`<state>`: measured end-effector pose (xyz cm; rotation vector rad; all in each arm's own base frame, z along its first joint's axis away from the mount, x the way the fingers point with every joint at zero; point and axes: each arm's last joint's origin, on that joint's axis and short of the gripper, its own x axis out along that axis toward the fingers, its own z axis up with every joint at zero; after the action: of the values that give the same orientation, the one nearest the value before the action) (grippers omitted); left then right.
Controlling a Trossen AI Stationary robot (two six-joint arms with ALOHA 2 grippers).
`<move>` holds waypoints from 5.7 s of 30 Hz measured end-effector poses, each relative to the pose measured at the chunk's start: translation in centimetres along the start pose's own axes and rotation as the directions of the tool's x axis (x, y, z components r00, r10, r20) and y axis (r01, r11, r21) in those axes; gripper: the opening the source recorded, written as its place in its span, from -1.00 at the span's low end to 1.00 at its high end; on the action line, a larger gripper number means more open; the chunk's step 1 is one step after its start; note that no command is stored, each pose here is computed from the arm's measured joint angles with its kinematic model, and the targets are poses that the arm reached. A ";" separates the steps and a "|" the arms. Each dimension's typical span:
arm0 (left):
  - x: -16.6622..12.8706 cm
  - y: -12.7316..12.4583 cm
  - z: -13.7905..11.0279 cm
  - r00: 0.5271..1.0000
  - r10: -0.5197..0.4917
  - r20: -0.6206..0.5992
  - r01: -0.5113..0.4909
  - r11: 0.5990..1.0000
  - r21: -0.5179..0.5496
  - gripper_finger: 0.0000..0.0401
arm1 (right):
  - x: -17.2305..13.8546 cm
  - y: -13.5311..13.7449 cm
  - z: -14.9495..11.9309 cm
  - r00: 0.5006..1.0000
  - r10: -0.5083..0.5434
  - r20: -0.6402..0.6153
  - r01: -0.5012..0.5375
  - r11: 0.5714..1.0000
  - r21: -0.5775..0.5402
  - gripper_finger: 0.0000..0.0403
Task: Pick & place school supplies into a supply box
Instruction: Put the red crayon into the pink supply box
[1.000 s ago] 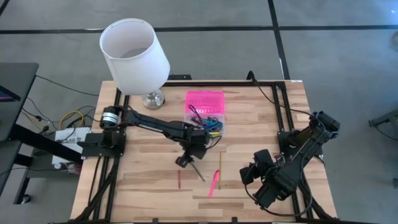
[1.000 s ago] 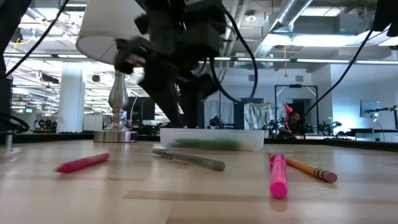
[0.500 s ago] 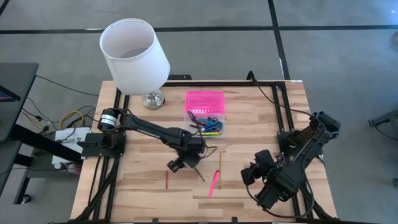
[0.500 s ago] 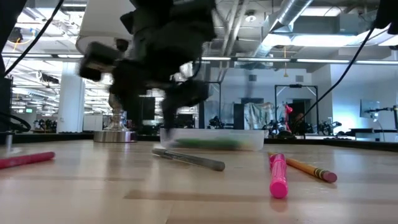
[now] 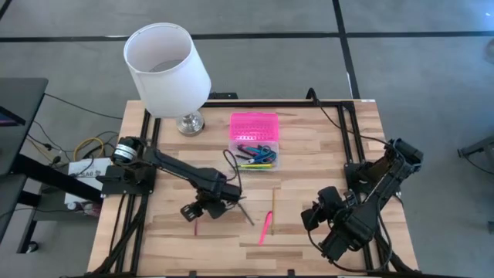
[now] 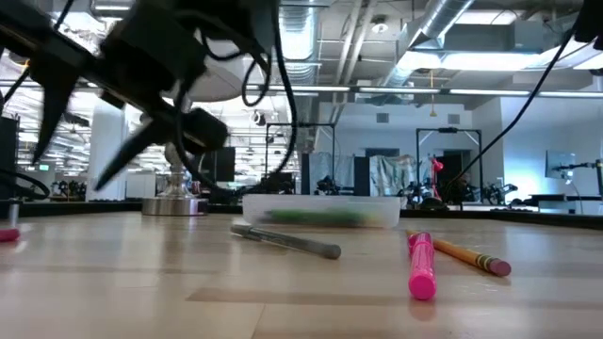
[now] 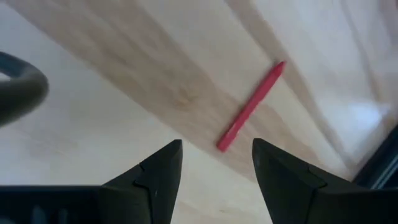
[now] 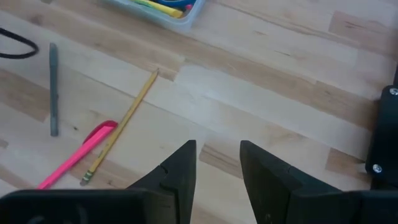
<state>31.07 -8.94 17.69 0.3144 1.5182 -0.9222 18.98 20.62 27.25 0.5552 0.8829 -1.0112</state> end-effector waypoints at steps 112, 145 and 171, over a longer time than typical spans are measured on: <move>8.1 -5.3 -2.3 0.836 0.496 0.233 -0.250 0.724 -0.643 -0.74 | -0.7 -0.4 -0.9 0.995 0.067 0.069 -0.052 0.978 -0.203 -0.41; 5.3 -4.9 -2.1 0.782 0.562 0.269 -0.123 0.562 -0.818 -0.93 | 4.3 2.0 9.3 0.997 -0.039 0.062 0.060 0.921 -0.386 -0.41; -4.4 4.7 -8.1 0.402 0.868 0.291 -0.183 0.388 -0.903 -0.90 | 6.3 2.5 12.6 0.994 -0.045 0.098 0.077 0.931 -0.358 -0.41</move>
<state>29.43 1.14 19.38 -0.1747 0.7047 0.3158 27.42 9.24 28.85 0.1705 0.9838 -0.8934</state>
